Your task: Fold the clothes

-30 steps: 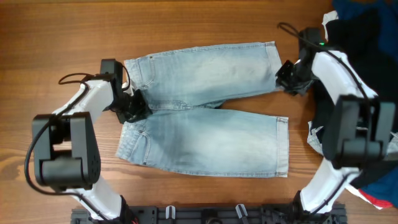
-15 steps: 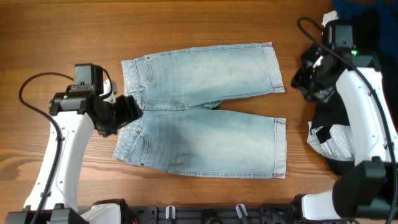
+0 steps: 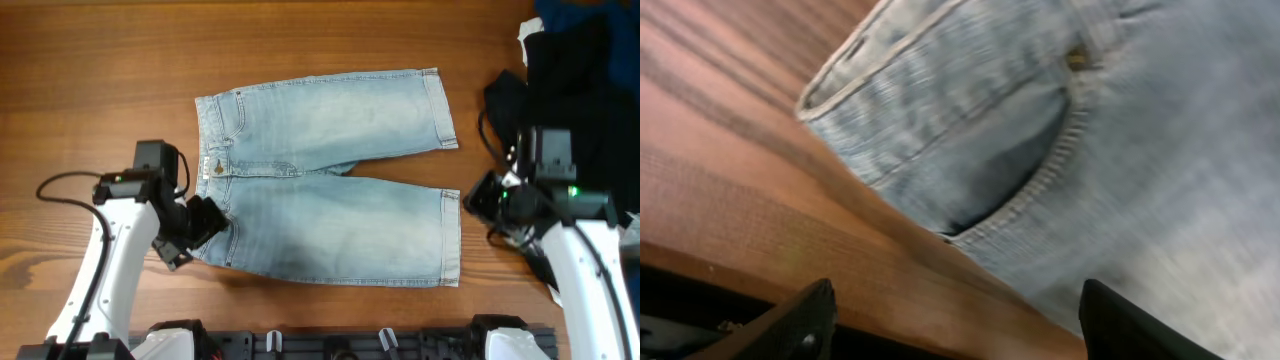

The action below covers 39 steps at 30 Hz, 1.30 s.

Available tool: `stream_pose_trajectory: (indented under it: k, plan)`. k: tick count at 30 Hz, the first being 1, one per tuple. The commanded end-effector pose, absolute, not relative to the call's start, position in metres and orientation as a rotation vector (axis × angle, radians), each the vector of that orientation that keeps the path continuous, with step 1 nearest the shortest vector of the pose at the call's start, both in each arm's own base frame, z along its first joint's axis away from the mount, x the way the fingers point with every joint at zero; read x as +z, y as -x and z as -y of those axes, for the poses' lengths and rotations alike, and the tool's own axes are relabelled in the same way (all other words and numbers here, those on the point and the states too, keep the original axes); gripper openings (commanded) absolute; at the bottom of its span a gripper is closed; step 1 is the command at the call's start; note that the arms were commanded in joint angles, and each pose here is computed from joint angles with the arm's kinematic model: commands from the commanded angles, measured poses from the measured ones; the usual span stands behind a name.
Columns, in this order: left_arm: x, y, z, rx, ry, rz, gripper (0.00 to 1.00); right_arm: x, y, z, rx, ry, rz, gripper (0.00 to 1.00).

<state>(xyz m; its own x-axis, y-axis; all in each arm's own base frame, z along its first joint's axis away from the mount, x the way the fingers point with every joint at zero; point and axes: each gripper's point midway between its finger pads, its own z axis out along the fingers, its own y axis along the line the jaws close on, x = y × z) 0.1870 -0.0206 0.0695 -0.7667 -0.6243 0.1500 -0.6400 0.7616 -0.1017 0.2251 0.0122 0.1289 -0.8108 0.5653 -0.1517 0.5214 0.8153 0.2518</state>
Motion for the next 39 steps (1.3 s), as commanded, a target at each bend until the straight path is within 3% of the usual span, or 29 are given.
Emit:
stream_pose_trajectory:
  k: [1, 6, 13, 17, 19, 23, 28, 39]
  plan:
    - [0.048, -0.171, 0.008, 0.085, -1.315, 2.725, 0.78, 0.129, -0.217, -0.018, 0.333, -0.849, -2.756, 0.38]
    - [0.021, -0.174, 0.007, 0.108, -1.425, 2.722, 0.74, 0.127, -0.215, -0.018, 0.33, -0.846, -2.764, 0.38]
    - [0.0, -0.174, 0.007, 0.137, -1.442, 2.755, 0.57, 0.124, -0.209, -0.025, 0.384, -0.856, -2.792, 0.38]
    - [-0.003, -0.17, 0.007, 0.13, -1.437, 2.747, 0.29, 0.115, -0.202, -0.03, 0.419, -0.903, -2.816, 0.38]
    - [-0.003, -0.17, 0.007, 0.131, -1.437, 2.746, 0.2, 0.106, -0.198, -0.031, 0.416, -0.925, -2.83, 0.38]
    - [-0.003, -0.168, 0.01, 0.146, -1.432, 2.735, 0.18, 0.088, -0.184, -0.037, 0.45, -0.98, -2.873, 0.38]
    - [-0.003, -0.166, 0.01, 0.139, -1.424, 2.73, 0.04, 0.072, -0.171, -0.043, 0.488, -1.051, -2.906, 0.38]
    - [-0.001, -0.168, 0.01, 0.147, -1.39, 2.759, 0.04, 0.062, -0.158, -0.044, 0.477, -1.1, -2.943, 0.38]
